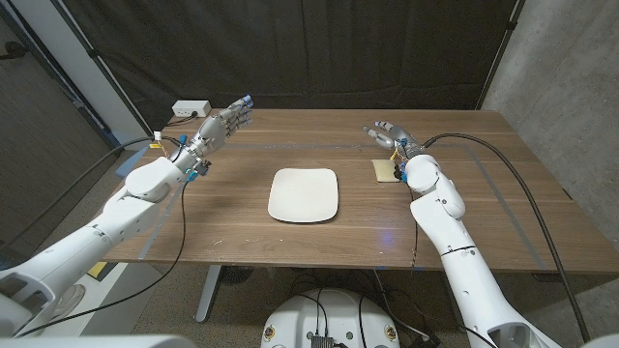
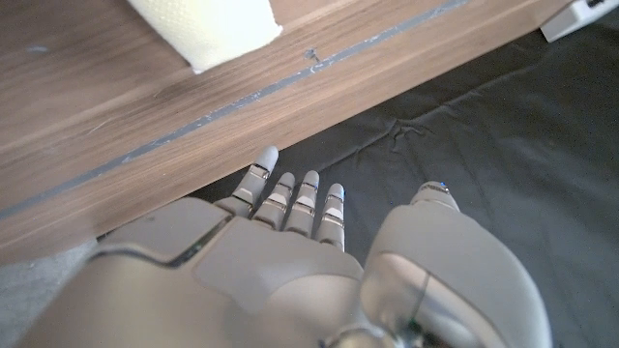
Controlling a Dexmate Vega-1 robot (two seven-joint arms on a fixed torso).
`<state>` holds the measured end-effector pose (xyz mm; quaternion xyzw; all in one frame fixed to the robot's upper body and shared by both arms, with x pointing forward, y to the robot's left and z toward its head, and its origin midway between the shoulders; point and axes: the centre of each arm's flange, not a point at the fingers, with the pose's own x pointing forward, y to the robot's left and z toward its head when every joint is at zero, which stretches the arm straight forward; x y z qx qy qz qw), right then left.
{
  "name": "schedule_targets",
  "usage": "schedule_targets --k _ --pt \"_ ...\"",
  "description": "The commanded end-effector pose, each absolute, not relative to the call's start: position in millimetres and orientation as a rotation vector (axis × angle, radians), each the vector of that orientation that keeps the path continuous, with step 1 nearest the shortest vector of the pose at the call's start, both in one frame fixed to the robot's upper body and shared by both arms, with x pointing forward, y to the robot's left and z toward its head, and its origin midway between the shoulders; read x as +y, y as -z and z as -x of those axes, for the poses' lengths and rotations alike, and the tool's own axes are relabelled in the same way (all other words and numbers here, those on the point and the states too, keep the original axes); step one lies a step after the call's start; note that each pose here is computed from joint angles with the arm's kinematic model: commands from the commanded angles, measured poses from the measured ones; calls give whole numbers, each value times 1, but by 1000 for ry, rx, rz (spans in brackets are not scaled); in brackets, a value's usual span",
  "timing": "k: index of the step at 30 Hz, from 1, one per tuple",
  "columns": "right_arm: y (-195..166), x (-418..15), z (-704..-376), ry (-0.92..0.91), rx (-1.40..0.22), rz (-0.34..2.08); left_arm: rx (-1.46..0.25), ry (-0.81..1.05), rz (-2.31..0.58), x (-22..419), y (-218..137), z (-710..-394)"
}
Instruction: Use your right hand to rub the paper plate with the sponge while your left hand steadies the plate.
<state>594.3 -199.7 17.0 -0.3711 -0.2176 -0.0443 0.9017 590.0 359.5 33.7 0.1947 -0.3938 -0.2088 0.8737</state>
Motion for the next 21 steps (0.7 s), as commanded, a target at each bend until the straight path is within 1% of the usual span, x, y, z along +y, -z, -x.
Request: schedule_targets --k 1,13,21 --pt "-18 -215 -597 47 -563 540 -826 447 -383 360 -34 -602" --pt "-14 -216 -597 42 -640 382 -819 489 -381 361 -37 -617" --pt "-15 -212 -598 65 -647 361 -820 501 -384 363 -39 -624"
